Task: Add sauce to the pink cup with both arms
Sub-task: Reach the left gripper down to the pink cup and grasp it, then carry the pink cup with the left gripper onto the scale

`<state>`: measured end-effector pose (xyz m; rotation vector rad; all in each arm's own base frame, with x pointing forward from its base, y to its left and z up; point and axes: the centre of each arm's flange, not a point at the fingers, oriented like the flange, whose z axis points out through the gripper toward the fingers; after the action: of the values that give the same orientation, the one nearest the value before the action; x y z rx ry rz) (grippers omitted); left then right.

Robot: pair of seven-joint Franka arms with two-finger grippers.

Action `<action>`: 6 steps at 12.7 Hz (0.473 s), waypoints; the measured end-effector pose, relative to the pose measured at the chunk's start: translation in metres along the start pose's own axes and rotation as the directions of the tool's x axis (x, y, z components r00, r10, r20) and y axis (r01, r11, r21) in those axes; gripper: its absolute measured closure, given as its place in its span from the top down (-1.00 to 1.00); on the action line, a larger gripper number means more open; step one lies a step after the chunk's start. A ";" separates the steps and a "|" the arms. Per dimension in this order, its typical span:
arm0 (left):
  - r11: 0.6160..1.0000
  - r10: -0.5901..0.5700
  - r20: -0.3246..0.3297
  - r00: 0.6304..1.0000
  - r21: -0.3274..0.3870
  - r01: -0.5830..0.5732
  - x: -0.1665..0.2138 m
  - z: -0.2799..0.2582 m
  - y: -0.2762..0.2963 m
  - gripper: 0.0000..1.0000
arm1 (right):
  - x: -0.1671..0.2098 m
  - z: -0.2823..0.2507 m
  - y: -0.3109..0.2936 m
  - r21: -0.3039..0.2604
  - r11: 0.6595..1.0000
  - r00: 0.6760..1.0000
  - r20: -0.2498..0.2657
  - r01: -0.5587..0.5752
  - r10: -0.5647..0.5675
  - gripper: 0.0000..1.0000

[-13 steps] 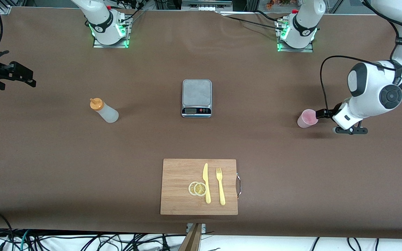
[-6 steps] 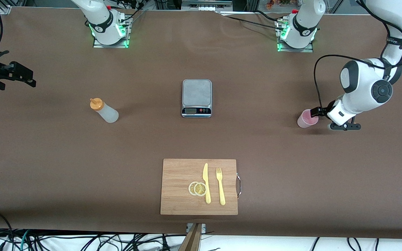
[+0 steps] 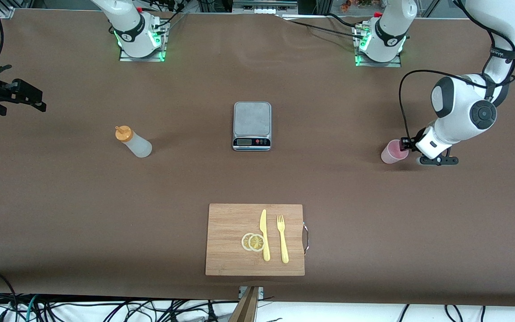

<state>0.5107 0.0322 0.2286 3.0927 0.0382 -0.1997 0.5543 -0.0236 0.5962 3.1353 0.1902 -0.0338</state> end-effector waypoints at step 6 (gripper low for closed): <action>1.000 -0.011 -0.031 0.999 -0.005 0.011 0.008 -0.018 0.042 -0.92 | 0.000 0.000 -0.001 0.000 1.000 1.000 0.000 0.001 -0.001 1.00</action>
<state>0.5225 -0.0088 0.2467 3.0912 0.0573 -0.1512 0.5543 -0.0231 0.5963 3.1352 0.1916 -0.0337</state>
